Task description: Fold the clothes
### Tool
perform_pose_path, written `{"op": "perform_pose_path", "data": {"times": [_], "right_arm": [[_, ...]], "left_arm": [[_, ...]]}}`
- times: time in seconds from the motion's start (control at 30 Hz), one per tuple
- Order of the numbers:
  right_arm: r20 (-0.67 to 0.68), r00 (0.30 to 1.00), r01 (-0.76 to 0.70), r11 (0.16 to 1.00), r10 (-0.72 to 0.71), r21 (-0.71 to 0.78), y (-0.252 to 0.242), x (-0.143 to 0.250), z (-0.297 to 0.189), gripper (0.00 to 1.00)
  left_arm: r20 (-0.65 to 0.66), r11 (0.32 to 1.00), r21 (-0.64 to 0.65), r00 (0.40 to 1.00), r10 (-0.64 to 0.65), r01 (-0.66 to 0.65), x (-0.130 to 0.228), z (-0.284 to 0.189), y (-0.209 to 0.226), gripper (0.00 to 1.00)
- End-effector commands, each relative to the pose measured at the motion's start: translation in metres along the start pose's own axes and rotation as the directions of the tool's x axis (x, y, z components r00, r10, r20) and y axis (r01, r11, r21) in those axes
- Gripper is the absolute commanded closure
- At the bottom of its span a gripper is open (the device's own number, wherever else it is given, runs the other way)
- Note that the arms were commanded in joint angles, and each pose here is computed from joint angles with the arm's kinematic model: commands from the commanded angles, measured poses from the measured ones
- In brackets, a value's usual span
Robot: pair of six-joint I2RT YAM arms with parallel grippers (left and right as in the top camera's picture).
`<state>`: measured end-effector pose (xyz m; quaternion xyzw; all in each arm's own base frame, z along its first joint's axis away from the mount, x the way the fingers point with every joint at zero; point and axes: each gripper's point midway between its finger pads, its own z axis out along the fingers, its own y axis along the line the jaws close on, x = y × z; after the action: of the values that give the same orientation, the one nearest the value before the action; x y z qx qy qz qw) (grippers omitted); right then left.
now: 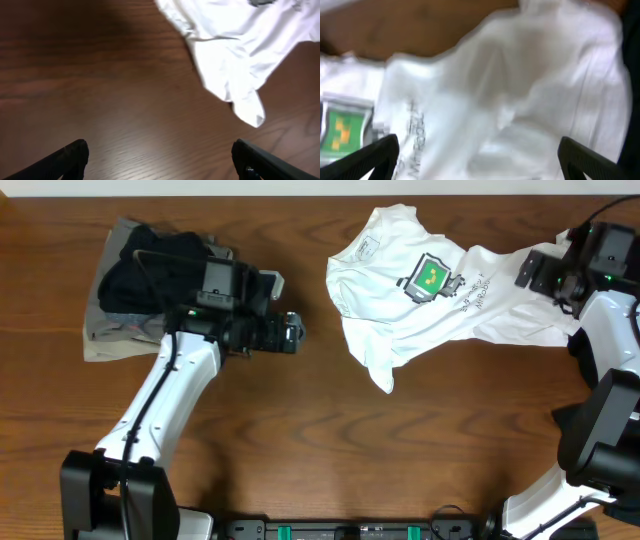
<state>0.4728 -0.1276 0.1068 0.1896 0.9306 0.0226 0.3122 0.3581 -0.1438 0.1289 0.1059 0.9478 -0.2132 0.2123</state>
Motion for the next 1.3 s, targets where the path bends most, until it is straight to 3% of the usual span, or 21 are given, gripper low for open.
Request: {"op": "perform_pose_path", "data": {"times": [0.0,0.13,0.3,0.53,0.63,0.87,1.03,1.13,1.27], "right_arm": [[-0.096,0.995,-0.040,0.996,0.032,-0.081,0.011,0.021,0.000,0.05],[-0.220,0.975,-0.074,0.977,0.029,-0.199,0.037,0.049,-0.006,0.13],[-0.302,0.953,-0.076,0.968,0.000,-0.240,0.057,0.071,-0.012,0.16],[-0.326,0.945,-0.051,0.965,-0.037,-0.256,0.073,0.082,-0.013,0.16],[-0.331,0.943,-0.044,0.964,-0.046,-0.261,0.078,0.084,-0.013,0.16],[-0.331,0.940,-0.018,0.961,-0.078,-0.277,0.091,0.088,-0.014,0.16],[-0.331,0.940,-0.012,0.960,-0.084,-0.279,0.093,0.089,-0.014,0.16],[-0.339,0.937,-0.013,0.961,-0.085,-0.278,0.093,0.091,-0.014,0.18],[-0.343,0.935,-0.006,0.959,-0.095,-0.282,0.097,0.094,-0.015,0.20]], "left_arm": [[0.016,0.997,0.048,0.998,0.060,-0.061,-0.007,0.010,-0.029,0.07],[0.037,0.993,0.103,0.998,0.051,-0.054,-0.013,0.036,-0.062,0.14],[0.008,0.984,0.158,0.996,-0.089,0.087,-0.011,0.090,-0.088,0.17],[0.007,0.964,0.201,0.984,-0.176,0.171,-0.010,0.145,-0.094,0.19],[0.054,0.973,0.160,0.983,-0.178,0.167,-0.016,0.158,-0.082,0.20],[0.096,0.984,0.078,0.981,-0.168,0.161,-0.018,0.170,-0.064,0.37],[0.060,0.989,0.036,0.988,-0.142,0.141,-0.007,0.172,-0.056,0.64],[0.017,0.988,-0.020,0.988,-0.156,0.156,0.007,0.172,-0.046,0.67],[-0.001,0.991,0.057,0.993,-0.119,0.119,0.003,0.167,-0.064,0.66]]}}
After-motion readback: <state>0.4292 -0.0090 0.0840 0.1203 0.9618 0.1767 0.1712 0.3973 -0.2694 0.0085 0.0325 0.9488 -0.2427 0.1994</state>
